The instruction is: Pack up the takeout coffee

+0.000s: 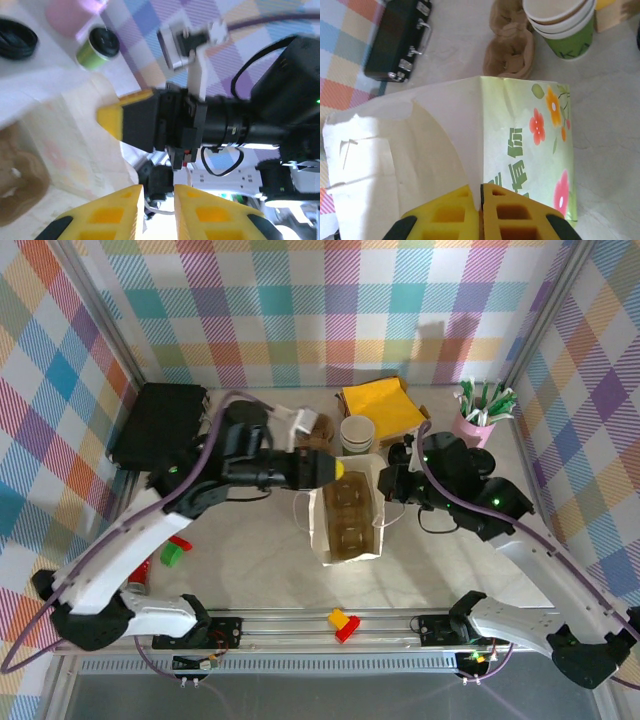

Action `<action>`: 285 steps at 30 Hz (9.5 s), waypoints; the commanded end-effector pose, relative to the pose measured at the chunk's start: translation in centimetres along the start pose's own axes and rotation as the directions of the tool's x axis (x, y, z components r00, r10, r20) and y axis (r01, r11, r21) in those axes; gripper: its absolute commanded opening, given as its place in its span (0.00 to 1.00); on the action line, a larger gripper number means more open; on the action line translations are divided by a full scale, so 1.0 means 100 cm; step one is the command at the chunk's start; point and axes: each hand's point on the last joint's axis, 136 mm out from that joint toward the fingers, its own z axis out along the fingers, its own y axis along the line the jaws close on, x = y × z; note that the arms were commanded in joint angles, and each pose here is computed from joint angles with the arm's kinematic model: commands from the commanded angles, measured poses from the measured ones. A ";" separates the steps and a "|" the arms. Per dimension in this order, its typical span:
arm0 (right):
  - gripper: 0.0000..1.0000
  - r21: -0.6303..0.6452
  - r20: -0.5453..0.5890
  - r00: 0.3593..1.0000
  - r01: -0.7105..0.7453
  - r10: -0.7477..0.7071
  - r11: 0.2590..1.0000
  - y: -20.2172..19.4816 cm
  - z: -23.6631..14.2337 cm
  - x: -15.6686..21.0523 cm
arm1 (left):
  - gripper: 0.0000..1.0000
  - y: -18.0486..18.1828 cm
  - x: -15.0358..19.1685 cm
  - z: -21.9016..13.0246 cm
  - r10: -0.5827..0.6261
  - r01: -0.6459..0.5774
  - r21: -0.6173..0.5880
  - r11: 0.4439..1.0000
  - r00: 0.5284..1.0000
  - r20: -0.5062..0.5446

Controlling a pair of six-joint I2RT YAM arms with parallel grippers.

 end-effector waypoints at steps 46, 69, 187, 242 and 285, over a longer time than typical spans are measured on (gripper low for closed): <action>0.57 0.085 -0.142 0.986 -0.074 0.086 0.994 -0.006 0.022 -0.026 | 0.30 0.116 0.017 -0.027 0.059 -0.020 -0.489 0.872 0.996 0.064; 0.91 0.536 0.115 0.993 -0.096 0.040 0.839 -0.152 -0.083 -0.065 | 0.29 0.164 0.034 0.037 -0.140 0.150 -0.607 0.780 0.988 0.065; 0.79 0.663 -0.150 0.907 -0.203 0.393 0.721 -0.353 0.027 -0.075 | 0.57 0.150 -0.008 -0.021 0.134 0.000 -0.529 0.848 0.967 0.215; 0.72 0.584 -0.461 0.835 0.030 0.302 0.811 -0.242 0.067 -0.002 | 0.57 0.153 -0.002 -0.025 0.122 0.009 -0.535 0.845 0.970 0.209; 0.81 0.543 -0.490 0.845 0.105 0.213 0.833 -0.165 0.081 0.040 | 0.57 0.151 0.010 -0.042 0.082 0.057 -0.520 0.852 0.967 0.240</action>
